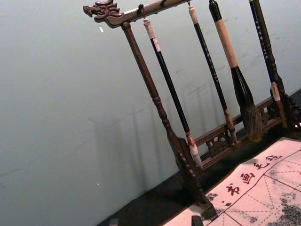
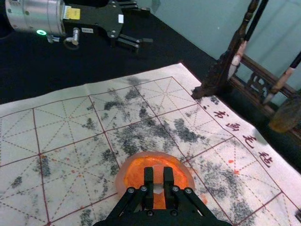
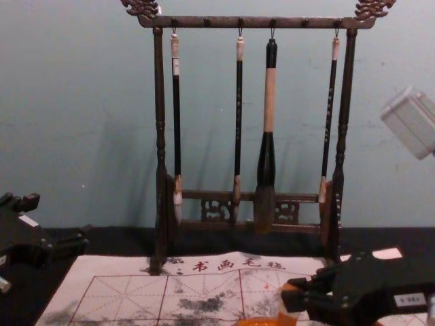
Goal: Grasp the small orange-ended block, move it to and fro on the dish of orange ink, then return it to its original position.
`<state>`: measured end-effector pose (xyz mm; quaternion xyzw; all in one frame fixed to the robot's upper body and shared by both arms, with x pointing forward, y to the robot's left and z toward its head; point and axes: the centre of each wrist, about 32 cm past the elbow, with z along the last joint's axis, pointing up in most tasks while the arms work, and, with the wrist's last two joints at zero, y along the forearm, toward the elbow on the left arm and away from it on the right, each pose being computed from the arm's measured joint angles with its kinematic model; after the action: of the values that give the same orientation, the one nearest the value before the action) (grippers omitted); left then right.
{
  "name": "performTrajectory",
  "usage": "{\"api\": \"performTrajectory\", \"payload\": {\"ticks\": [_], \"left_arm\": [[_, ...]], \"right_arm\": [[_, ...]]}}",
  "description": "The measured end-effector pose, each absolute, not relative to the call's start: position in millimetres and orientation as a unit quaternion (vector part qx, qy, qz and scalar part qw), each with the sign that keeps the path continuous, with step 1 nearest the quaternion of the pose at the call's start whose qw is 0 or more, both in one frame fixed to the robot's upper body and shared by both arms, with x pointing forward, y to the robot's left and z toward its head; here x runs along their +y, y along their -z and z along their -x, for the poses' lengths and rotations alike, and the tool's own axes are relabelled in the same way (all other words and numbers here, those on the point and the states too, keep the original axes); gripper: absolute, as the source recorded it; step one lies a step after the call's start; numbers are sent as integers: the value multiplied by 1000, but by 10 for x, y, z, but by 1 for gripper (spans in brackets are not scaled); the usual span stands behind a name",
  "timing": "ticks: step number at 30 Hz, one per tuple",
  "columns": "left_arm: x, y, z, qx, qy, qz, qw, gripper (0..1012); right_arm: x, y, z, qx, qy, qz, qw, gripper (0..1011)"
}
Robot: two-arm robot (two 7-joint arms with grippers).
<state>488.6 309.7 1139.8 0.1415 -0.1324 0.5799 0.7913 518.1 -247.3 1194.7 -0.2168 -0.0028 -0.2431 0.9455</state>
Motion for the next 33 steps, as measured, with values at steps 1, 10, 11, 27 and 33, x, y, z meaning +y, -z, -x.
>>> {"api": "performTrajectory", "payload": {"ticks": [1, 10, 11, 27, 33], "left_arm": [[3097, -11398, -4886, -132, -580, -142, 791, 1001], [3097, -11398, -4886, -132, -580, -141, 791, 1001], [3097, -11398, -4886, -132, -580, -141, 791, 1001], [3097, -11398, -4886, -132, -580, -141, 791, 1001], [3097, -11398, -4886, -132, -580, -142, 791, 1001]], "right_arm": [[-2464, -11947, -5175, -3, 241, 217, 946, 71], [-2395, -11963, -5172, -5, 231, 214, 949, 71], [-2384, -11962, -5177, -5, 229, 214, 950, 71], [-2307, -11973, -5269, -7, 228, 211, 950, 71], [-2299, -11963, -5309, -7, 230, 213, 949, 71]]}}
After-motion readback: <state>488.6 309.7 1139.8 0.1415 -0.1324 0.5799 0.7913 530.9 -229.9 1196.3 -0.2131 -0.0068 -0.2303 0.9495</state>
